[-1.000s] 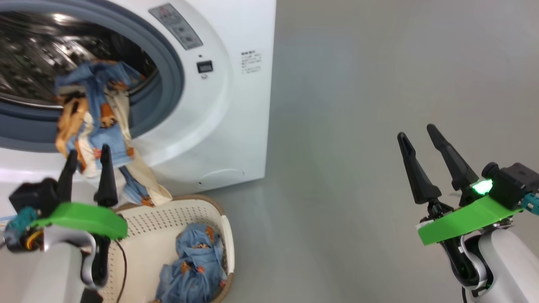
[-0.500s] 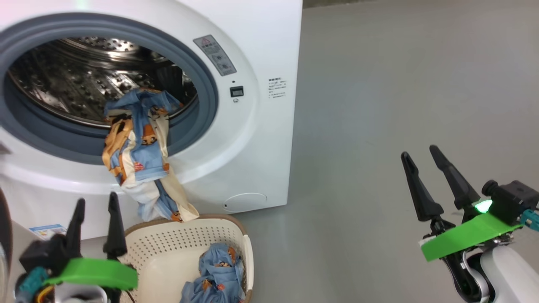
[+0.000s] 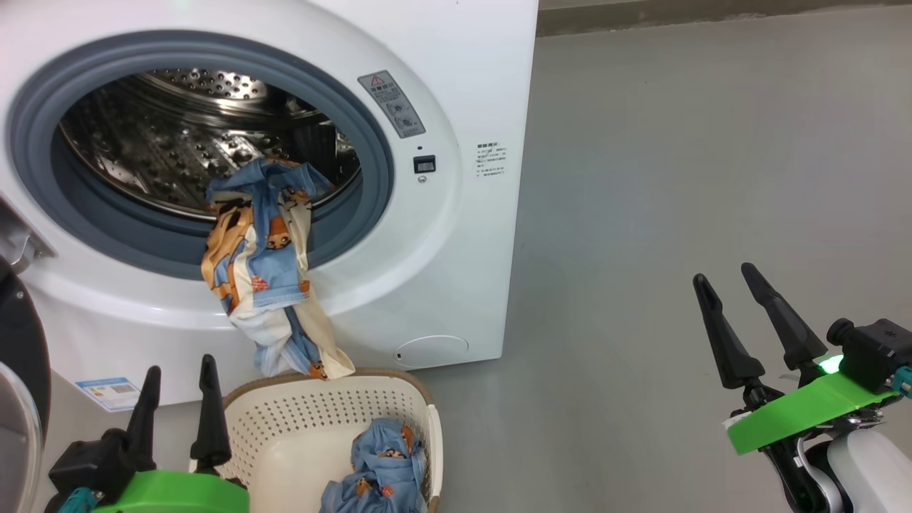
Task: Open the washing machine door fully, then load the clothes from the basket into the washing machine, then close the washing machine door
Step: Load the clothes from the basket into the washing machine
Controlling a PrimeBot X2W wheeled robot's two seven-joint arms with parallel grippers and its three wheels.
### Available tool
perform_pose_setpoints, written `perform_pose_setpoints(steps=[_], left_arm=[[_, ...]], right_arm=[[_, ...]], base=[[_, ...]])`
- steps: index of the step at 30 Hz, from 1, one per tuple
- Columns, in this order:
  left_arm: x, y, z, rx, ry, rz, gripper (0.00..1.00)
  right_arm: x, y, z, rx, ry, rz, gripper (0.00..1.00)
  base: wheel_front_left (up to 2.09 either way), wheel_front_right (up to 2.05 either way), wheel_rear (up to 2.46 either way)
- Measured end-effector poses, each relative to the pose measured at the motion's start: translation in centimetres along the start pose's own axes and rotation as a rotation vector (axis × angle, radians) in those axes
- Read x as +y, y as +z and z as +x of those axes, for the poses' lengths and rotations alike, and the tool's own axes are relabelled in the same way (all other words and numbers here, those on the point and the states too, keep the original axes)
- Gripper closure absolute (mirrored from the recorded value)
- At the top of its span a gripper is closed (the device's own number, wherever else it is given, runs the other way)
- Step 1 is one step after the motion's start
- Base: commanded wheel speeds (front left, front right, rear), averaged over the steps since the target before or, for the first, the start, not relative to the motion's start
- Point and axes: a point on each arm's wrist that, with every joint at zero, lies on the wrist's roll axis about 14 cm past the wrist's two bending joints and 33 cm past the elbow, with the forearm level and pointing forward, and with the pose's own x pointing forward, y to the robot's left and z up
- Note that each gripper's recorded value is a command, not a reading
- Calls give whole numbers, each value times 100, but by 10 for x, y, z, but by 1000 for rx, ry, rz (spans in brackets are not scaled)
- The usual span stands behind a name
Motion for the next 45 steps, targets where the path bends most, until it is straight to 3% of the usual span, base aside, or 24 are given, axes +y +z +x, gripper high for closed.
perform_pose_setpoints(steps=[34, 45], left_arm=[[-1, -13, 0, 37, 4, -10, 0], [2, -41, 12, 140, 13, -37, 0]], right_arm=[[-4, -5, -1, 8, -24, 14, 0], [-8, -18, 2, 44, -31, 20, 0]], base=[[0, 0, 0], [0, 0, 0]])
